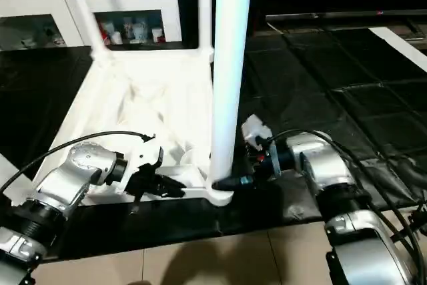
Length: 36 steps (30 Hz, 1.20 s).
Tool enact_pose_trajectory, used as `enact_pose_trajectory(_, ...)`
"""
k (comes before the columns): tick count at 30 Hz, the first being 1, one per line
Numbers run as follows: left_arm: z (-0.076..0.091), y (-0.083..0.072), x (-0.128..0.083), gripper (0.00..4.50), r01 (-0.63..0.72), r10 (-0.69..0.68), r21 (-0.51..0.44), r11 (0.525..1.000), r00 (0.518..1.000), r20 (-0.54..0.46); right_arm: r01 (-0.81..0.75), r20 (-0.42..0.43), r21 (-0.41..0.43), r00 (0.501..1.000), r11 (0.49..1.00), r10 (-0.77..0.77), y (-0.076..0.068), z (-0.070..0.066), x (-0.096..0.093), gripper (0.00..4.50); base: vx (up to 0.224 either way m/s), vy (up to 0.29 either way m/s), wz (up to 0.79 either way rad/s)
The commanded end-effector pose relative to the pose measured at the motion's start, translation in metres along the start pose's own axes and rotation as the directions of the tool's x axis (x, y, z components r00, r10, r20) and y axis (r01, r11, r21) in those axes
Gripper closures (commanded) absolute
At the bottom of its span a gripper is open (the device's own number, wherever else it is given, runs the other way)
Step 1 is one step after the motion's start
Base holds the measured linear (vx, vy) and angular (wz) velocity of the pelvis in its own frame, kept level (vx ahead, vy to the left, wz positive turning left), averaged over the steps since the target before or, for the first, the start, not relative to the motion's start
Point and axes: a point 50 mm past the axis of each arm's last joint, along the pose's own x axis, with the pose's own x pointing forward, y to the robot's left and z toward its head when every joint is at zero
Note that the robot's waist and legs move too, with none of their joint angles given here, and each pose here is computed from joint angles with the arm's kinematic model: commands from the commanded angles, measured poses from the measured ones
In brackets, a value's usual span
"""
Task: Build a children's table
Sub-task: Rotate leg to tighten
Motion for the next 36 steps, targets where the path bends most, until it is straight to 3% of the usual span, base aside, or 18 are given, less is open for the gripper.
enact_pose_trajectory(1,0.014,0.000,0.004,4.50,0.070,-0.071,0.065,0.995,0.997,0.011,-0.027,-0.005,-0.015,1.000,1.000,0.027,0.000,0.005,0.001,1.06,0.000,0.000,0.00)
enact_pose_trajectory(14,0.011,0.001,0.004,4.50,0.060,-0.061,0.055,0.997,0.998,0.011,-0.063,-0.005,0.011,0.998,0.998,0.063,0.002,0.002,0.002,2.12,0.000,0.000,0.00)
enact_pose_trajectory(23,0.009,0.002,0.003,4.50,0.044,-0.044,0.039,0.998,0.999,0.016,-0.092,0.011,0.025,0.996,0.995,0.091,0.005,-0.001,0.007,2.32,0.000,0.000,0.00)
enact_pose_trajectory(26,0.009,0.005,0.003,4.50,-0.001,0.000,0.015,1.000,0.999,0.034,-0.089,0.072,0.038,0.994,0.995,0.086,0.006,-0.001,0.011,2.33,0.000,0.000,0.00)
enact_pose_trajectory(30,0.011,0.009,0.005,4.50,-0.062,0.063,-0.027,0.998,0.996,0.067,0.025,0.123,0.051,0.992,0.998,-0.031,0.003,-0.004,0.020,2.33,0.000,0.000,0.00)
enact_pose_trajectory(31,0.014,0.012,0.009,4.50,-0.112,0.117,-0.055,0.992,0.989,0.093,0.151,0.159,0.074,0.974,0.986,-0.161,-0.001,-0.005,0.032,2.33,0.000,0.000,0.00)
enact_pose_trajectory(36,0.020,0.016,0.017,4.50,-0.188,0.198,-0.092,0.978,0.973,0.116,0.343,0.146,0.093,0.924,0.935,-0.353,-0.011,-0.010,0.049,2.40,0.000,0.000,0.00)
